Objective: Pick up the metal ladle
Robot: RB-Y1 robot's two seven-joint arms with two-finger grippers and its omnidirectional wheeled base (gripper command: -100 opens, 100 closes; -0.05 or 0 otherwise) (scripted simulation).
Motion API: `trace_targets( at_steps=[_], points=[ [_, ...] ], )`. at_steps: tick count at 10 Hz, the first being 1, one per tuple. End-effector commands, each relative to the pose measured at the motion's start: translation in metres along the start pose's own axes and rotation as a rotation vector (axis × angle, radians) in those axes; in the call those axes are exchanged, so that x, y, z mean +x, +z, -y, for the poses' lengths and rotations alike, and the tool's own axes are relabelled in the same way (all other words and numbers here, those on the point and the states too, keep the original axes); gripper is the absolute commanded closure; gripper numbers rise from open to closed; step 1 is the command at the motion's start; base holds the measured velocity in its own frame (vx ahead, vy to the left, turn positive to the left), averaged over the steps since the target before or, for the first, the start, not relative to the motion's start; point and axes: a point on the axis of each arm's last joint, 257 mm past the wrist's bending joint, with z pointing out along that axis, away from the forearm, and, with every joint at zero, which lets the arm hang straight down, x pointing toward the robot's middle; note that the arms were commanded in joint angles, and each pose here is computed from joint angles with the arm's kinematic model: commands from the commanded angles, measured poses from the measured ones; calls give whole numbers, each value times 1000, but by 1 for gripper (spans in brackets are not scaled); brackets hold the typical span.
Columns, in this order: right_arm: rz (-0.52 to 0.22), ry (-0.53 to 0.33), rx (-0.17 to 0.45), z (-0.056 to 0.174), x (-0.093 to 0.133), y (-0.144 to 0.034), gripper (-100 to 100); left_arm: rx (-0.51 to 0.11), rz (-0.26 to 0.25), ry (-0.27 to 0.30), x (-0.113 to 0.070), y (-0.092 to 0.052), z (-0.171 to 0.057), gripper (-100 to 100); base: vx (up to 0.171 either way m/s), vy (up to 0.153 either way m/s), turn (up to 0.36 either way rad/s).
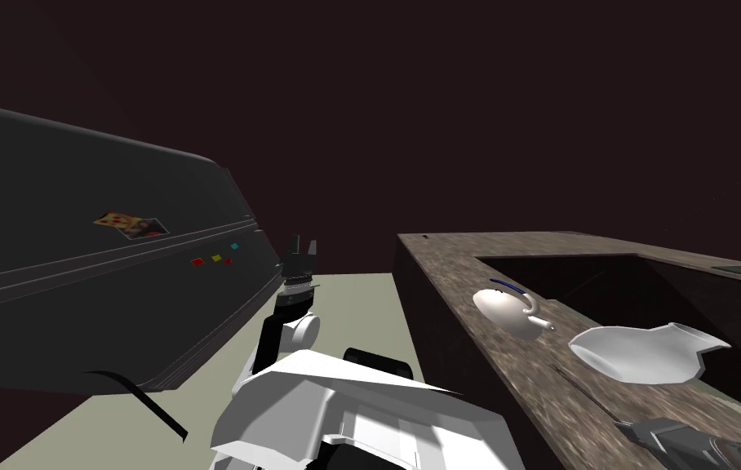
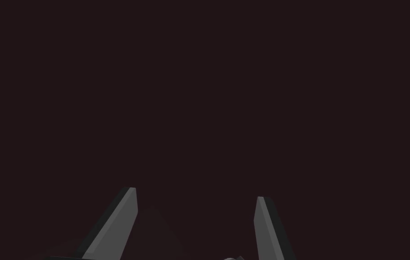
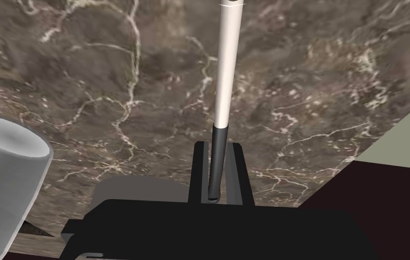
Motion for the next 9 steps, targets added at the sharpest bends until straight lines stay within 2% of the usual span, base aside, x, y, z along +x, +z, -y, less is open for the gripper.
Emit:
trace_targets(
  at_steps=[1,2,3,4,6,8,9],
  points=[
    [3,3,-30,-17,-1,2,100,0,0,0,0,0,0,0,-5,5,6],
    [6,1,-51,-27,-3,5,100,0,0,0,0,0,0,0,-2,9,-5],
    [-28,36,-12,-21,5,-4,100,0,0,0,0,0,0,0,17,-48,-45],
    [-38,30,-14,-27,7,-3,100,0,0,0,0,0,0,0,9,-75,-37],
    [-32,27,-52,-50,4,3,100,0,0,0,0,0,0,0,-5,-30,0],
    [-30,26,-75,-62,3,5,100,0,0,0,0,0,0,0,0,5,2],
    [-75,42,-47,-61,17,1,100,0,0,0,0,0,0,0,3,-57,-41]
  ],
)
